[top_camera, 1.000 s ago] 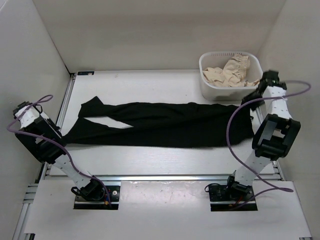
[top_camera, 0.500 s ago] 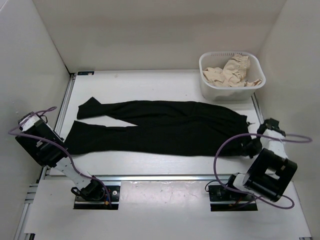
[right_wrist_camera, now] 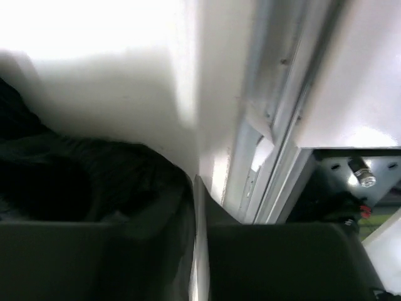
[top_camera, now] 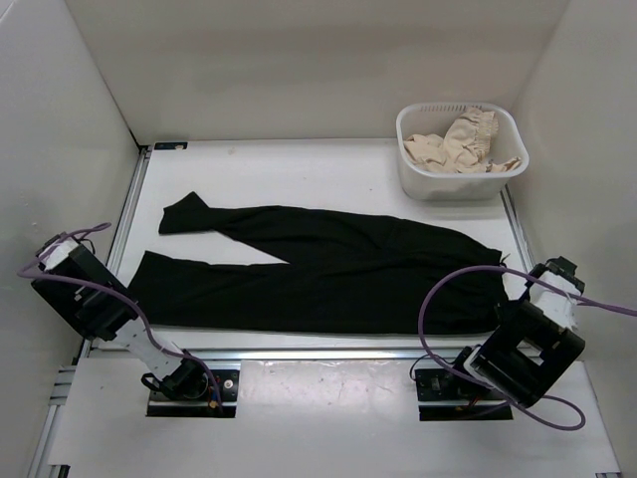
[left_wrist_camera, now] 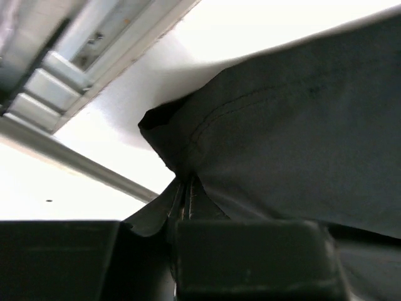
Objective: Fold and stack the trousers
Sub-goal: Flatten the trousers out
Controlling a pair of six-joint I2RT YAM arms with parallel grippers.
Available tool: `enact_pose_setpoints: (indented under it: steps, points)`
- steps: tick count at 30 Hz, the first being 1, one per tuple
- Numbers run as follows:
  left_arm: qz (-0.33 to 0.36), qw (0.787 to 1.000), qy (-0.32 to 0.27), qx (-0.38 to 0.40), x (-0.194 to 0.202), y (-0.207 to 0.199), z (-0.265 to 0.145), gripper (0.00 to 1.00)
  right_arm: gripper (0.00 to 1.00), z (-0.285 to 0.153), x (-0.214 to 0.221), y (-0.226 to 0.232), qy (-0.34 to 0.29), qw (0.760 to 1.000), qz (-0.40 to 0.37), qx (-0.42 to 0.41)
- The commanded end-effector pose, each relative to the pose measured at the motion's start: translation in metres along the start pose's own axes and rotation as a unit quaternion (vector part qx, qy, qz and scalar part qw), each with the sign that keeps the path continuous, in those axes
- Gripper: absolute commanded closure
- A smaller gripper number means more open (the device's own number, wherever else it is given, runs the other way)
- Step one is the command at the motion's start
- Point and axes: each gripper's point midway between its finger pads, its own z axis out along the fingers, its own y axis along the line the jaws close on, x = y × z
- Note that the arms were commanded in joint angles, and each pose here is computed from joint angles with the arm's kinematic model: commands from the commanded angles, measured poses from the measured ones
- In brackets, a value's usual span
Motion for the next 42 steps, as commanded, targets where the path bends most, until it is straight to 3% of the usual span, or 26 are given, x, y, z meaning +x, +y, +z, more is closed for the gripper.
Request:
enact_pose_setpoints:
  steps: [1,2,4,6,10,13,17,18,20,21,22,26,32,36,39,40,41,42]
  points:
    - [-0.007,0.998,-0.053,-0.025,-0.008,0.012,-0.017,0.86,0.50,-0.013,-0.020,-0.012,-0.052,0.998,0.017,0.033]
    - [-0.006,0.999,-0.042,-0.032,-0.002,0.014,-0.015,0.74,0.33,-0.010,-0.017,-0.016,-0.047,0.998,0.016,0.039]
    - [-0.003,0.999,-0.016,-0.032,0.009,0.014,-0.010,0.56,0.17,-0.012,-0.017,-0.009,-0.044,0.999,0.011,0.023]
    - [-0.004,0.999,-0.037,0.002,-0.001,0.004,-0.026,0.31,0.16,-0.019,-0.024,-0.001,-0.052,0.999,0.008,0.008]
    - [0.029,0.993,-0.106,0.033,-0.031,-0.024,-0.076,0.17,0.16,-0.073,-0.055,0.044,-0.131,0.989,-0.059,-0.045]
    - [0.070,0.984,-0.154,0.056,-0.053,-0.055,-0.112,0.16,0.16,-0.108,-0.064,0.081,-0.189,0.973,-0.094,-0.093]
    - [0.143,0.971,-0.162,0.105,-0.079,-0.121,-0.124,0.16,0.21,-0.129,-0.065,0.152,-0.172,0.957,-0.091,-0.215]
    - [0.155,0.972,-0.137,0.113,-0.087,-0.137,-0.107,0.16,0.21,-0.119,-0.067,0.164,-0.156,0.961,-0.084,-0.213]
    - [0.186,0.961,-0.137,0.156,-0.102,-0.177,-0.120,0.16,0.21,-0.124,-0.068,0.191,-0.158,0.954,-0.101,-0.233]
    - [0.190,0.962,-0.108,0.161,-0.112,-0.190,-0.099,0.16,0.21,-0.113,-0.066,0.203,-0.144,0.957,-0.109,-0.226]
    - [0.198,0.954,-0.134,0.179,-0.131,-0.206,-0.114,0.16,0.21,-0.112,-0.061,0.213,-0.136,0.957,-0.121,-0.228]
    - [0.221,0.950,-0.143,0.167,-0.153,-0.235,-0.092,0.11,0.21,-0.094,-0.057,0.244,-0.106,0.960,-0.142,-0.216]
    - [0.252,0.948,-0.100,0.165,-0.135,-0.266,-0.050,0.09,0.21,-0.047,-0.042,0.263,-0.056,0.973,-0.152,-0.167]
    - [0.250,0.953,-0.078,0.152,-0.134,-0.264,-0.025,0.16,0.19,-0.009,-0.028,0.261,-0.027,0.982,-0.153,-0.108]
    - [0.249,0.955,-0.068,0.145,-0.134,-0.262,-0.014,0.51,0.28,0.014,-0.020,0.252,-0.018,0.985,-0.160,-0.066]
    - [0.249,0.956,-0.061,0.144,-0.133,-0.262,-0.008,0.65,0.35,0.015,-0.021,0.255,-0.018,0.985,-0.160,-0.067]
    - [0.249,0.955,-0.067,0.145,-0.136,-0.263,-0.011,0.86,0.46,0.019,-0.023,0.254,-0.021,0.985,-0.160,-0.060]
    - [0.249,0.955,-0.072,0.142,-0.138,-0.263,-0.013,0.86,0.53,0.019,-0.022,0.251,-0.019,0.985,-0.160,-0.056]
